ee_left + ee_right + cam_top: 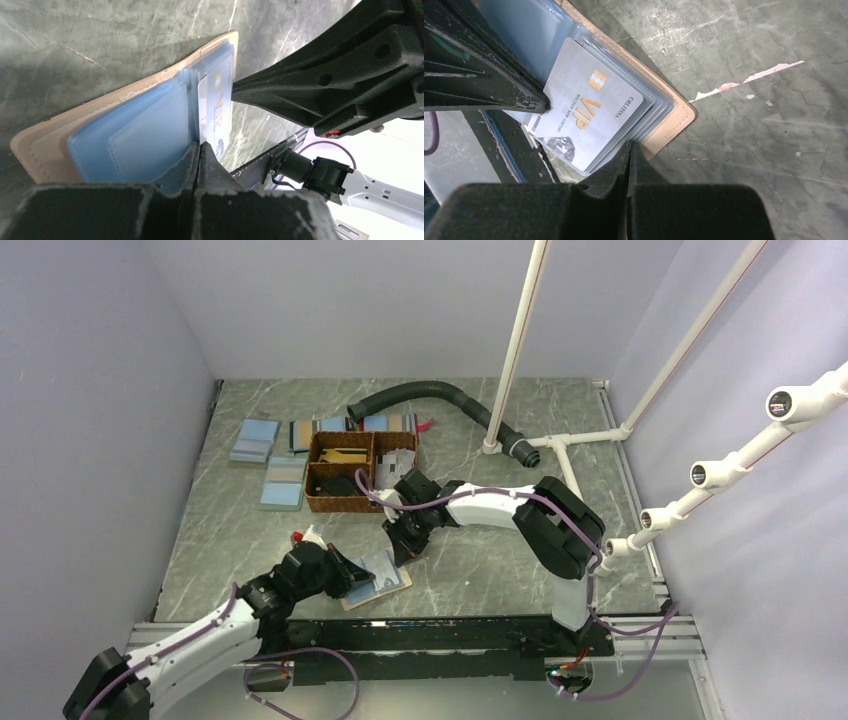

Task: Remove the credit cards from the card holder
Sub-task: Remove the credit card from the card holder.

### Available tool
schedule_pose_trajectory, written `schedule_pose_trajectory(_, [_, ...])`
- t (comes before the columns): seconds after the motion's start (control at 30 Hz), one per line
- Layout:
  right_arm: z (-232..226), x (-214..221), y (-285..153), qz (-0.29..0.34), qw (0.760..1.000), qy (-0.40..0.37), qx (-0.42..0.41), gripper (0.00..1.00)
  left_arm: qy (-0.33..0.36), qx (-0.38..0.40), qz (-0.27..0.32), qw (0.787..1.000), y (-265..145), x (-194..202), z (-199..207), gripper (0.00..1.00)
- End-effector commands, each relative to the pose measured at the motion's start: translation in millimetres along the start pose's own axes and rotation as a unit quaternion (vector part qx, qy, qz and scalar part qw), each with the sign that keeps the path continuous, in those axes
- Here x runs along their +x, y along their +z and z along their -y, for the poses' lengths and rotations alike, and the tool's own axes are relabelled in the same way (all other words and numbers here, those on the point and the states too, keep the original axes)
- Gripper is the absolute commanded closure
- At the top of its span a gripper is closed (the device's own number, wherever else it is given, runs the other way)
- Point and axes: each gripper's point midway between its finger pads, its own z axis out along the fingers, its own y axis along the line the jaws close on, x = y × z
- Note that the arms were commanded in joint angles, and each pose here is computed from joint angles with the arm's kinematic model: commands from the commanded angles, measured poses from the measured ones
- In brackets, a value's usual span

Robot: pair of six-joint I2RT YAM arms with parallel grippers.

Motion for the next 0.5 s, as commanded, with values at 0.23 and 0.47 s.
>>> schedule_pose_trajectory(0.23, [14.5, 20.6, 10.8, -0.037, 0.999, -0.004, 0.036, 1.0, -0.028, -0.012, 0.014, 0.999, -14.8, -2.2, -6.1, 1.0])
schedule_pose_trajectory(0.47, [18.4, 23.7, 11.7, -0.042, 0.998, -0.005, 0.043, 1.0, -0.044, -0.04, 0.002, 0.998, -19.2, 2.6, -15.0, 1.0])
